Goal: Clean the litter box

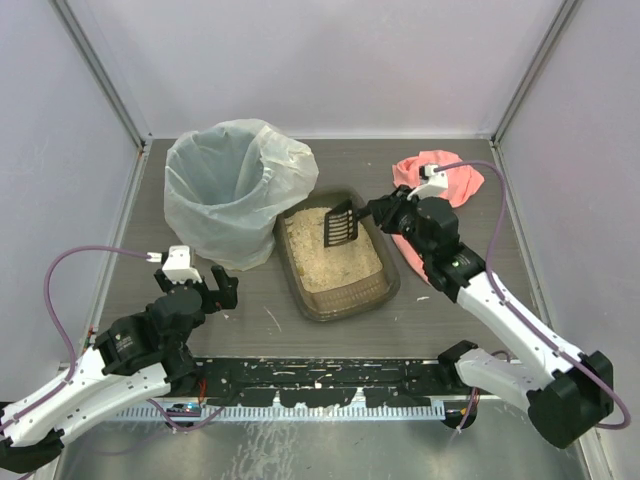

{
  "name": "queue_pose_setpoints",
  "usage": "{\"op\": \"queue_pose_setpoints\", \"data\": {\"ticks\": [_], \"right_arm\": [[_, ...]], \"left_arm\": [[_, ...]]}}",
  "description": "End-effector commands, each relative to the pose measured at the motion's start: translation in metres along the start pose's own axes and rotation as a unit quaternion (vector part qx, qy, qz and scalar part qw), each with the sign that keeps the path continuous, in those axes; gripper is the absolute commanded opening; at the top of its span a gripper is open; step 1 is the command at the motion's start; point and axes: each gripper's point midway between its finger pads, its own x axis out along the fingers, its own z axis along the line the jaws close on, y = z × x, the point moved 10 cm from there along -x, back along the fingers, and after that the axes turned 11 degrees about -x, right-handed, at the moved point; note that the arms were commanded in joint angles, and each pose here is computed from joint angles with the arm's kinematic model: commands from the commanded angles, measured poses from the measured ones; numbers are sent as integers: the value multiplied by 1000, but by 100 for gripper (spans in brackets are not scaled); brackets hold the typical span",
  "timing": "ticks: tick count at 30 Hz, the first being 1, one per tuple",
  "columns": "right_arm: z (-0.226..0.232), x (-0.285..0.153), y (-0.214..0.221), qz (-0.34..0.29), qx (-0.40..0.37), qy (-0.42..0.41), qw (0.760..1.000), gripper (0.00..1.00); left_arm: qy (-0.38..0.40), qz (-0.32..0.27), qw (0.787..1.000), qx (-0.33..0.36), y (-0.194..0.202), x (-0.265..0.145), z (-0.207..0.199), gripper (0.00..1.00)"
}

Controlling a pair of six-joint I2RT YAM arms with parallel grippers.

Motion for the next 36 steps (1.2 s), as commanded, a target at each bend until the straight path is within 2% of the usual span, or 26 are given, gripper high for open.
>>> {"op": "queue_pose_setpoints", "data": {"ticks": [1,9,17,27,36], "right_arm": [[-7,15,7,10,22,-21,999,2],[-25,36,20,69,-42,12,997,3],[-31,52,22,83,-67,33,994,3],[-29,95,38,135,-55,17,989,3],[-27,105,73,147,26,-41,988,3]], "left_arm": [[15,-13,1000,-16,-10,-4,-6,98],[15,-11,1000,-15,-9,-3,-7,98],[14,-6,1000,-9,-9,-2,-8,98],[14,-8,1000,-12,-9,-3,-8,98],[11,-7,1000,-10,-8,-1,-8,98]]}}
